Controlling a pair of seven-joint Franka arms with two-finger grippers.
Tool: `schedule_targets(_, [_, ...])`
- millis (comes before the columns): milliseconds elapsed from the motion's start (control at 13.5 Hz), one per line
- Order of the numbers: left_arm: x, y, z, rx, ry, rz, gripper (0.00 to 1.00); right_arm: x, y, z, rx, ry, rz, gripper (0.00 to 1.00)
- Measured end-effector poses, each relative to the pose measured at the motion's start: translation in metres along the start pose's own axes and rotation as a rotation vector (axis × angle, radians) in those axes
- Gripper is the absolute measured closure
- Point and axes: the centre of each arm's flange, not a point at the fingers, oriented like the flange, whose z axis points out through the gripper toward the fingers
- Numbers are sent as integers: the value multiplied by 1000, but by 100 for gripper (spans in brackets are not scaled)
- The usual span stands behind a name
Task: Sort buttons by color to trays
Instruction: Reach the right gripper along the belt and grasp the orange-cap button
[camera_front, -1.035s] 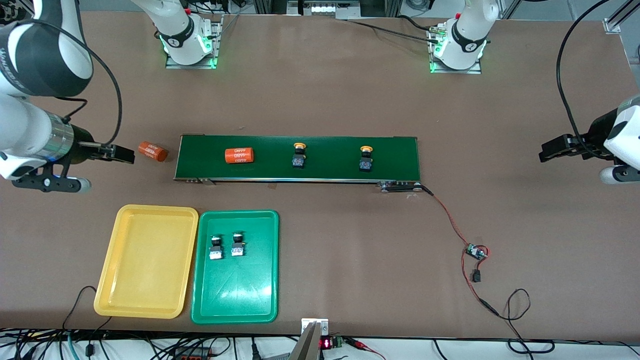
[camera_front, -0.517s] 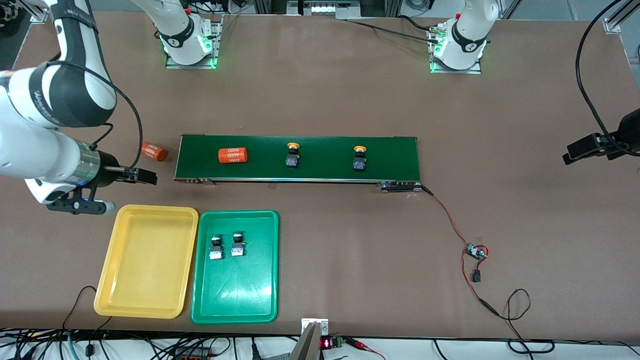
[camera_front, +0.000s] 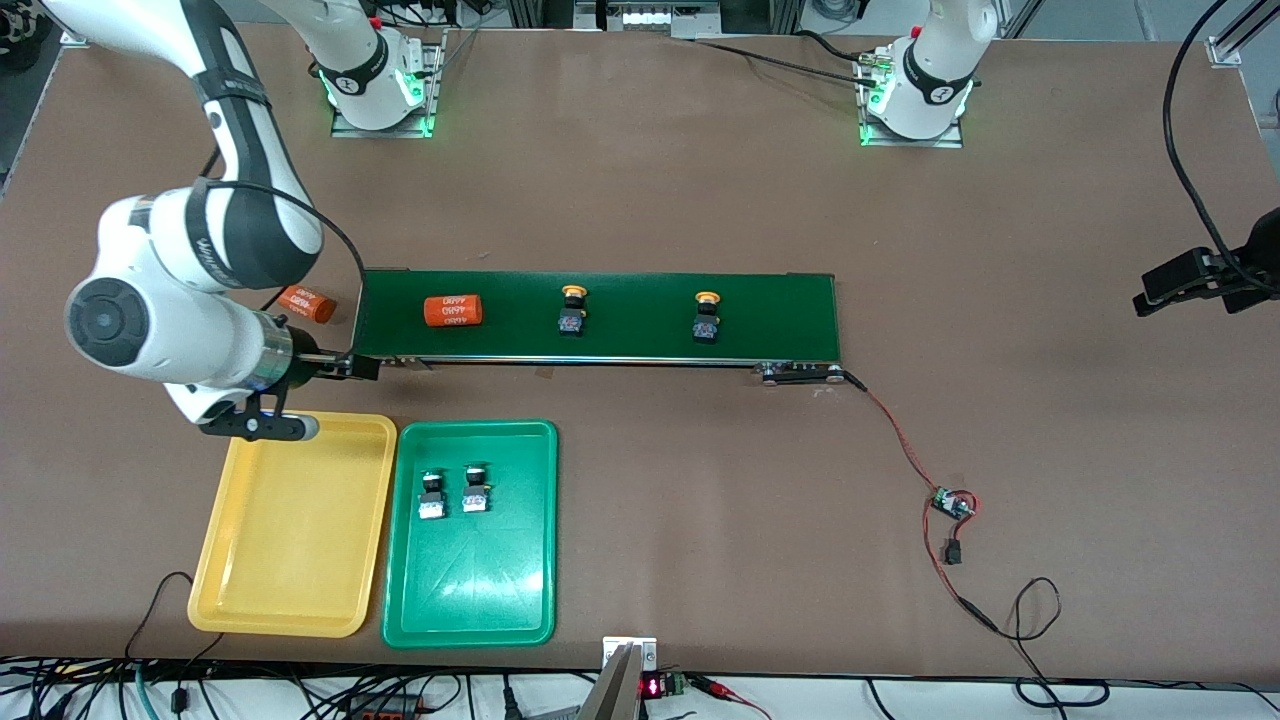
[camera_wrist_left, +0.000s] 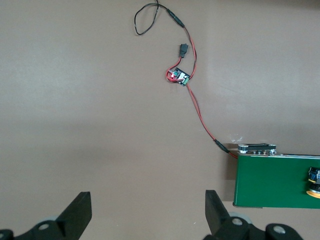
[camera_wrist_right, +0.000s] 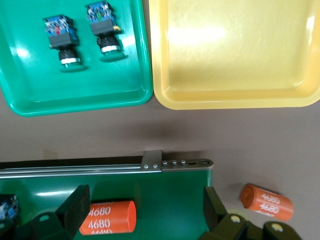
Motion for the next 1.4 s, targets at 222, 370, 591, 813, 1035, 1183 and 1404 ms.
schedule_targets(222, [-3, -3, 2, 0, -25, 3, 0, -23, -30, 23, -3, 15, 39, 0])
schedule_targets(370, [-3, -4, 2, 0, -27, 1, 0, -48, -61, 37, -8, 30, 43, 0])
schedule_targets(591, [-4, -17, 3, 0, -30, -20, 0, -81, -75, 56, 4, 82, 30, 0])
schedule_targets(813, [-6, -32, 9, -1, -50, -43, 0, -109, -82, 57, 15, 110, 70, 0])
schedule_targets(1035, [-7, -50, 14, -3, -61, -71, 0, -135, -125, 58, 35, 148, 98, 0])
schedule_targets(1183, [-7, -53, 14, -3, -60, -69, 0, -144, -140, 64, 47, 169, 104, 0])
schedule_targets(1404, [-6, -43, 13, -4, -54, -52, 0, -147, -137, 77, 53, 187, 105, 0])
